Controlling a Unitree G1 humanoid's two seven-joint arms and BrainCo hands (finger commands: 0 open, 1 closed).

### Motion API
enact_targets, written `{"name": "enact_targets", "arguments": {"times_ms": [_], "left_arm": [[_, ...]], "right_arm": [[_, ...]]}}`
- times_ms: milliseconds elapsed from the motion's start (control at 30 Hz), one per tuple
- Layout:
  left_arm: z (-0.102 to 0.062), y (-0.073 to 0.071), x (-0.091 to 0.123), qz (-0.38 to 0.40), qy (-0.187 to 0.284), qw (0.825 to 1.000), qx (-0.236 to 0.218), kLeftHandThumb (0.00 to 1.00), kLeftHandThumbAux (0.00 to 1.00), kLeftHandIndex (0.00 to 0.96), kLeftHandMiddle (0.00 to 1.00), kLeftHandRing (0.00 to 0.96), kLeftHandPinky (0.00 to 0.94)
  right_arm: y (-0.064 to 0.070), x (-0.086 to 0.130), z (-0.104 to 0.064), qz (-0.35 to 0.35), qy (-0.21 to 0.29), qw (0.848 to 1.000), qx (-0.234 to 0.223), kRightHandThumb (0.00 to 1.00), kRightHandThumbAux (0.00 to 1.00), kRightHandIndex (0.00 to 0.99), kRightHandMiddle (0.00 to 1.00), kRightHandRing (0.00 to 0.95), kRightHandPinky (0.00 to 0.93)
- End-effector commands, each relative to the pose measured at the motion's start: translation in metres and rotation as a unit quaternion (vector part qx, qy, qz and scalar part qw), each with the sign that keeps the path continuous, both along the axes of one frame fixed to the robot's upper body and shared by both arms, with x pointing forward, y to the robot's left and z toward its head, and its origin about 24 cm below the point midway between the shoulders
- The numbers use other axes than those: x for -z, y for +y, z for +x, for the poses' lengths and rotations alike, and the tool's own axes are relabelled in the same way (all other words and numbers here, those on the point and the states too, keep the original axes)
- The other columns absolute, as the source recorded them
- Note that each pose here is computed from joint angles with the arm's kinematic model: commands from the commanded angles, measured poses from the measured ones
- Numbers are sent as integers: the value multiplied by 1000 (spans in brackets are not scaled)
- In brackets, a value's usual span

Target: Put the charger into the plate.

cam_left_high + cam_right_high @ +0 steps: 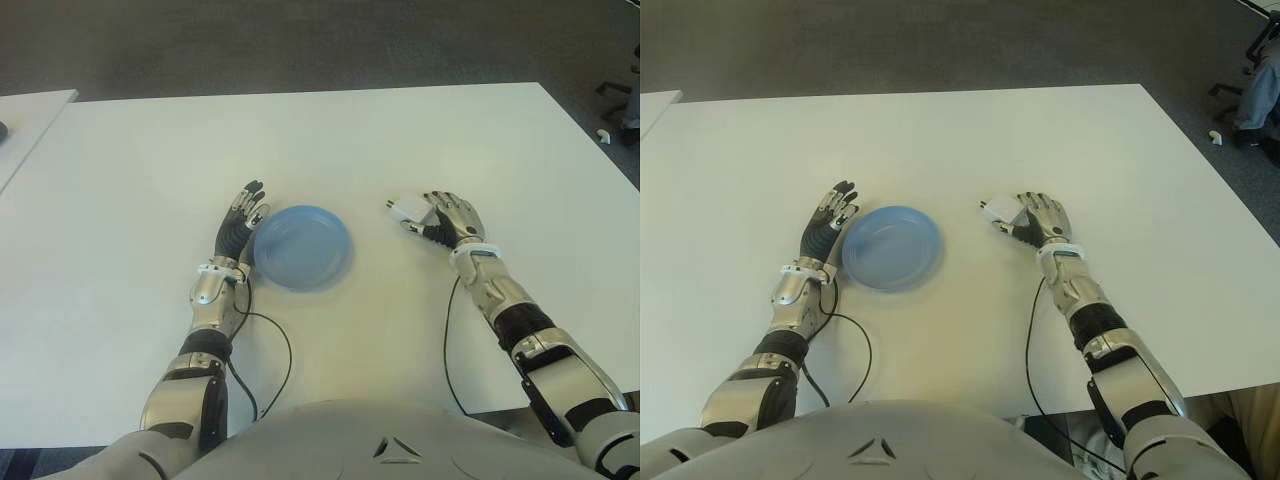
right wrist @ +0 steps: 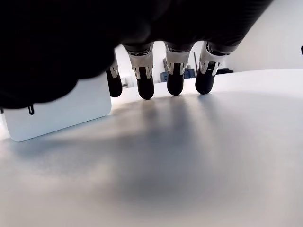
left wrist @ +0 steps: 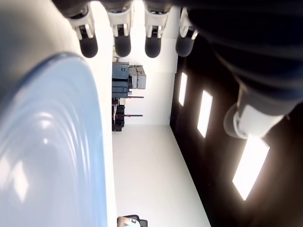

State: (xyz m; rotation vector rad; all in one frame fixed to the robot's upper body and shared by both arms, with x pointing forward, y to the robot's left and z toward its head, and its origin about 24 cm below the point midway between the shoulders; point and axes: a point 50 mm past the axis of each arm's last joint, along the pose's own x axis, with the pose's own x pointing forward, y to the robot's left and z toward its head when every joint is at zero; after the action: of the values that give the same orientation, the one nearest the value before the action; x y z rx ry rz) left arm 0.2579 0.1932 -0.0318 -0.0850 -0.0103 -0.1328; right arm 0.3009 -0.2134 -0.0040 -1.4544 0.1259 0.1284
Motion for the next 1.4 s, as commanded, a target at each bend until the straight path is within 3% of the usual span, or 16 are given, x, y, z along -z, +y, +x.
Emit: {"name": "enact_targets", "arguments": {"times_ms": [33, 1033, 1233, 1267, 1300, 1333, 1400], "left_arm": [[-18, -2, 22, -21, 60, 998, -1, 54, 529, 0, 4, 0, 0], [-16, -8, 22, -34, 62, 998, 2, 62, 537, 0, 7, 0, 0], [-16, -8, 22, -36, 61, 997, 1, 64, 537, 0, 11, 0, 0], [-16, -8, 22, -36, 61, 997, 0, 64, 537, 0, 12, 0, 0], [-16, -9, 22, -35, 61, 998, -1, 64, 537, 0, 12, 0, 0], [-16, -9, 22, -35, 61, 998, -1, 64, 537, 0, 14, 0, 0], [-16, -9, 22, -35, 61, 998, -1, 64, 538, 0, 16, 0, 0]], "right_arm": [[6, 6, -1, 0, 14, 1000, -10, 350, 136, 0, 0, 0, 0], [16, -5, 9, -26, 13, 999, -36, 393, 131, 0, 0, 0, 0], [17, -7, 10, -32, 11, 999, -38, 406, 189, 0, 0, 0, 19], [17, -7, 11, -32, 10, 999, -39, 421, 224, 27, 66, 74, 113], [17, -8, 12, -31, 6, 999, -38, 426, 236, 38, 90, 101, 147], [16, -8, 14, -30, 3, 999, -36, 488, 286, 140, 265, 272, 308], [15, -8, 15, -30, 0, 999, -33, 573, 345, 277, 465, 460, 485]]}}
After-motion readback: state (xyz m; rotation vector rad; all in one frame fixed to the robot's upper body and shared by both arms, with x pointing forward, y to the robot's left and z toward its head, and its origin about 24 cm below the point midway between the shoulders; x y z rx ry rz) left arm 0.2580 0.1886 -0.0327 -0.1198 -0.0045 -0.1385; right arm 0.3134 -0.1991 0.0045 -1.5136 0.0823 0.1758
